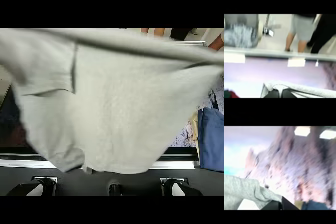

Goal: Fold the shirts.

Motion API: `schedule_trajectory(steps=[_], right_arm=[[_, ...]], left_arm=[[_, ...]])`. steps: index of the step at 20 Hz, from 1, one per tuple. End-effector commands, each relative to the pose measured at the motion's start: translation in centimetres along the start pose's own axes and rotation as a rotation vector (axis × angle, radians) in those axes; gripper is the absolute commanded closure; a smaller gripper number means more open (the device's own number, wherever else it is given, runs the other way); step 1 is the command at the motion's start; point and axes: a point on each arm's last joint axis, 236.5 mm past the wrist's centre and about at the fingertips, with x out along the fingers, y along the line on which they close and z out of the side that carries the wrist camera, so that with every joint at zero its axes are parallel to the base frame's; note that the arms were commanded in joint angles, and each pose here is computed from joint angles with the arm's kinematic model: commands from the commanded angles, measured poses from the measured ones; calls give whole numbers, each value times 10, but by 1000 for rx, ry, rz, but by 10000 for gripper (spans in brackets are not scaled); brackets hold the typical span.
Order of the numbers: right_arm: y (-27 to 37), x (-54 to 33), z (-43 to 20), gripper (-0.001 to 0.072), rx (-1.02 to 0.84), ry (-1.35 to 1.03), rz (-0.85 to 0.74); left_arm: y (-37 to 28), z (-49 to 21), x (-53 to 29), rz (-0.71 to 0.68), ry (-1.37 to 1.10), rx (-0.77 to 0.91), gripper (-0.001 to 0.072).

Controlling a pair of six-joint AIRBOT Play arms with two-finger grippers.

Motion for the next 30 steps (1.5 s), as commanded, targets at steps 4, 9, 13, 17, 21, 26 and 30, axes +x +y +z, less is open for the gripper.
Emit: schedule_trajectory(steps=[4, 9, 13, 17, 21, 26, 30], right_arm=[[50, 245, -64, 666, 27, 294, 228], [96, 321, -92, 665, 123, 372, 273], [126, 333, -103, 644, 114, 410, 323], [99, 285, -99, 147, 24, 430, 347], [44, 212, -154, 156, 65, 664, 395], [38, 179, -194, 181, 90, 829, 488], [55, 184, -208, 179, 59, 865, 525]], left_arm=[[82, -218, 170, 71, 570, -121, 675], [76, -306, 217, 7, 756, -263, 673], [51, -344, 217, -49, 883, -287, 556], [60, -336, 169, -75, 1014, -287, 199], [85, -361, 88, -48, 1148, -360, 209], [81, -471, 0, -29, 1238, -483, 264], [76, -501, -2, -29, 1203, -533, 264]])
